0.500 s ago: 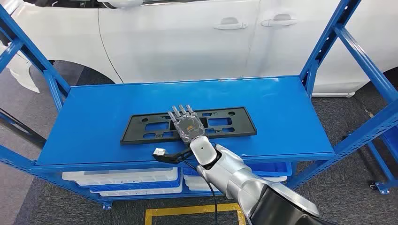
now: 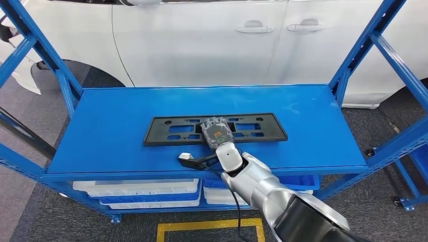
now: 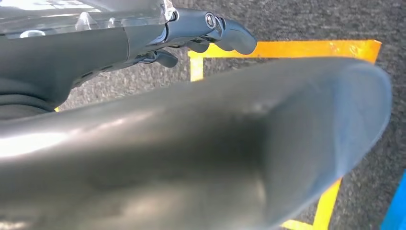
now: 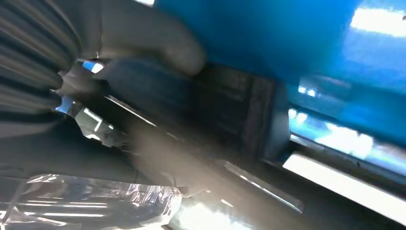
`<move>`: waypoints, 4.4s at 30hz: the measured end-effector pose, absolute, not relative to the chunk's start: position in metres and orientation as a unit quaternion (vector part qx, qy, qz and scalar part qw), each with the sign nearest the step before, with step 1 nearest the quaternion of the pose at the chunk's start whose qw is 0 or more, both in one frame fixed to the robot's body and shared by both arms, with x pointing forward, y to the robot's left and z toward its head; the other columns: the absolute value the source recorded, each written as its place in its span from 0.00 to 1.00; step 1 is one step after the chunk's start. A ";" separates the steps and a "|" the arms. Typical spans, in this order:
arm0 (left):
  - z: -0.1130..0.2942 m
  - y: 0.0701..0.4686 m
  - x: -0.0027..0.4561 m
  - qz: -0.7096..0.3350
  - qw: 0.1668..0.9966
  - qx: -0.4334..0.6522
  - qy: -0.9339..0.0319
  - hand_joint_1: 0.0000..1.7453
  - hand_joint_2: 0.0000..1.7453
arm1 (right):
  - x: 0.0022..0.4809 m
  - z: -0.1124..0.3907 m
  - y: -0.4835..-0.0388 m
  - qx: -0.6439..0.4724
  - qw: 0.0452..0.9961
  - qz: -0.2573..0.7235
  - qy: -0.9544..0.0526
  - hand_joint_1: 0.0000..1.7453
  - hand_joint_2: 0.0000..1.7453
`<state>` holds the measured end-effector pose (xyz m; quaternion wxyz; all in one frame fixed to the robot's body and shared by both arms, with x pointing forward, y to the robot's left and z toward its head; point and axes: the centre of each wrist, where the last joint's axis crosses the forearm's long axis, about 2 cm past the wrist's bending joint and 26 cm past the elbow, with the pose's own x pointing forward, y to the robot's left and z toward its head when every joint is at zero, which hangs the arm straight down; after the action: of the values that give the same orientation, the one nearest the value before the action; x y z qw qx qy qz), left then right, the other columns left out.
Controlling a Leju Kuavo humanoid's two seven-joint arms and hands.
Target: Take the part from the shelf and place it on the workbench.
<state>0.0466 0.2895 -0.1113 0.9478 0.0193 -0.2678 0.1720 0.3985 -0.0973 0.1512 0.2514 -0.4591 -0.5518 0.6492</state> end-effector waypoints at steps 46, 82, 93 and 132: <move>-0.112 0.294 0.043 0.198 0.911 0.093 -0.350 0.00 0.00 | 0.305 0.320 -0.171 0.368 0.157 0.038 -0.916 1.00 1.00; -0.112 0.303 0.043 0.241 0.926 0.102 -0.272 0.00 0.00 | 0.300 0.321 -0.190 0.385 0.135 0.178 -0.895 1.00 1.00; -0.111 0.305 0.044 0.244 0.926 0.110 -0.266 0.00 0.00 | 0.302 0.318 -0.195 0.378 0.127 0.200 -0.895 1.00 1.00; -0.111 0.308 0.046 0.234 0.926 0.114 -0.275 0.00 0.00 | 0.303 0.318 -0.198 0.353 0.126 0.202 -0.905 1.00 1.00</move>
<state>0.0459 0.3077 -0.1111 0.9256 0.1138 -0.2752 0.2337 0.3032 -0.1980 0.3178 0.1258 0.3528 -0.9049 0.2022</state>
